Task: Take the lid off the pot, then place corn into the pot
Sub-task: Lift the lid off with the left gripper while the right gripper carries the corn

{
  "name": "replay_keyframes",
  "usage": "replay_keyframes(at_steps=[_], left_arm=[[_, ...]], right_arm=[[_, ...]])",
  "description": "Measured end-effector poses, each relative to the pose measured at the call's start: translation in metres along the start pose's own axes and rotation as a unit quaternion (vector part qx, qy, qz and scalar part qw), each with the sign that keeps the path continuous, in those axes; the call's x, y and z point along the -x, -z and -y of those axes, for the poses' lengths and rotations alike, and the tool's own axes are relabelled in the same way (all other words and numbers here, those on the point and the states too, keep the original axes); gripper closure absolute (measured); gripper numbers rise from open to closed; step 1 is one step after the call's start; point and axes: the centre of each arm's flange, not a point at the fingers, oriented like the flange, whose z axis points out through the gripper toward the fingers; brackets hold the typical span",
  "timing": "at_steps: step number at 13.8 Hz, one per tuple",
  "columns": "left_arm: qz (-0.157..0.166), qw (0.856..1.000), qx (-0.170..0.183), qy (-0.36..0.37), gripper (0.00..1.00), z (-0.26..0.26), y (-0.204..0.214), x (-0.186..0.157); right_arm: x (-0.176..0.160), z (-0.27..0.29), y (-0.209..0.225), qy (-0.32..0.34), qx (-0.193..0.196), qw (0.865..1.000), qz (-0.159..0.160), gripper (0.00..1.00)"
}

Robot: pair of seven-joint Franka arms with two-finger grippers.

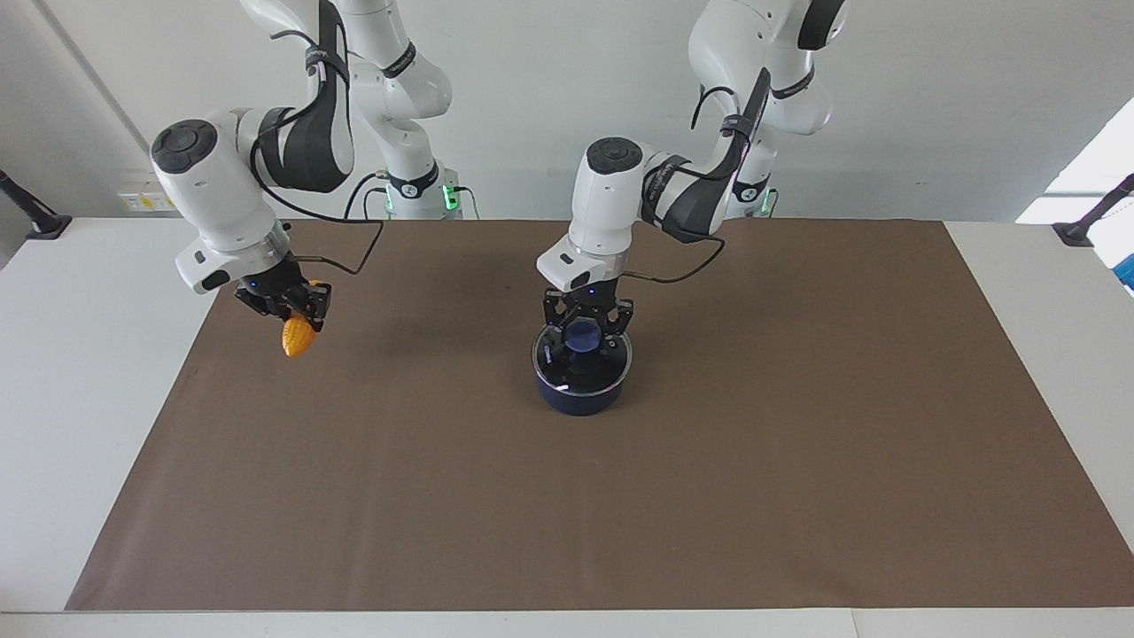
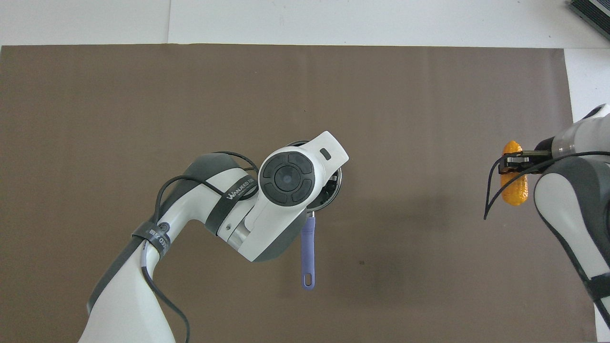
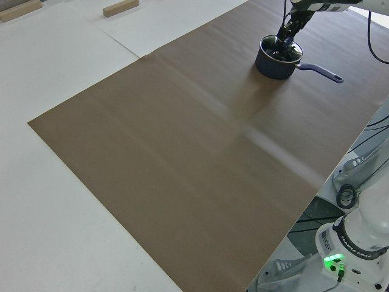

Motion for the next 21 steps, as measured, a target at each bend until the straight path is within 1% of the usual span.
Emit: replay_keyframes(at_steps=[2,4,7,9,11,12,14,16,18,21], left_arm=[[-0.002,1.0,-0.002,-0.002,0.37,-0.001,0.001,0.0],[-0.001,1.0,-0.006,-0.002,0.37,-0.001,0.01,-0.004],[-0.009,1.0,-0.008,0.003,0.37,0.002,0.048,-0.012],[-0.015,1.0,-0.013,0.014,0.37,0.017,0.078,-0.017],[-0.018,0.999,-0.023,0.017,0.37,0.05,0.101,-0.024],[-0.015,0.999,-0.029,0.009,0.37,0.07,0.105,-0.027],[-0.003,0.999,-0.043,-0.001,0.37,0.121,0.098,-0.033],[0.011,0.998,-0.054,-0.018,0.37,0.17,0.085,-0.04],[0.01,0.998,-0.059,-0.032,0.37,0.218,0.075,-0.046],[0.013,0.998,-0.066,-0.019,0.37,0.284,0.054,-0.038]], right_arm=[[0.005,0.0,0.016,0.0,-0.001,1.0,-0.004,0.61],[0.007,0.0,0.021,0.0,-0.002,1.0,-0.006,0.61],[0.007,0.0,0.02,0.0,-0.002,1.0,-0.006,0.61],[0.007,0.001,0.02,0.0,-0.002,1.0,-0.006,0.61],[0.007,0.004,0.02,0.002,-0.003,1.0,-0.006,0.61],[0.007,0.008,0.02,0.001,-0.004,1.0,-0.006,0.61],[0.007,0.025,0.02,-0.008,-0.005,1.0,-0.006,0.61],[0.009,0.062,0.02,-0.018,-0.006,1.0,-0.006,0.61],[0.016,0.112,0.021,-0.034,-0.007,0.999,-0.006,0.61],[0.032,0.182,0.023,-0.067,-0.012,0.998,-0.012,0.61]])
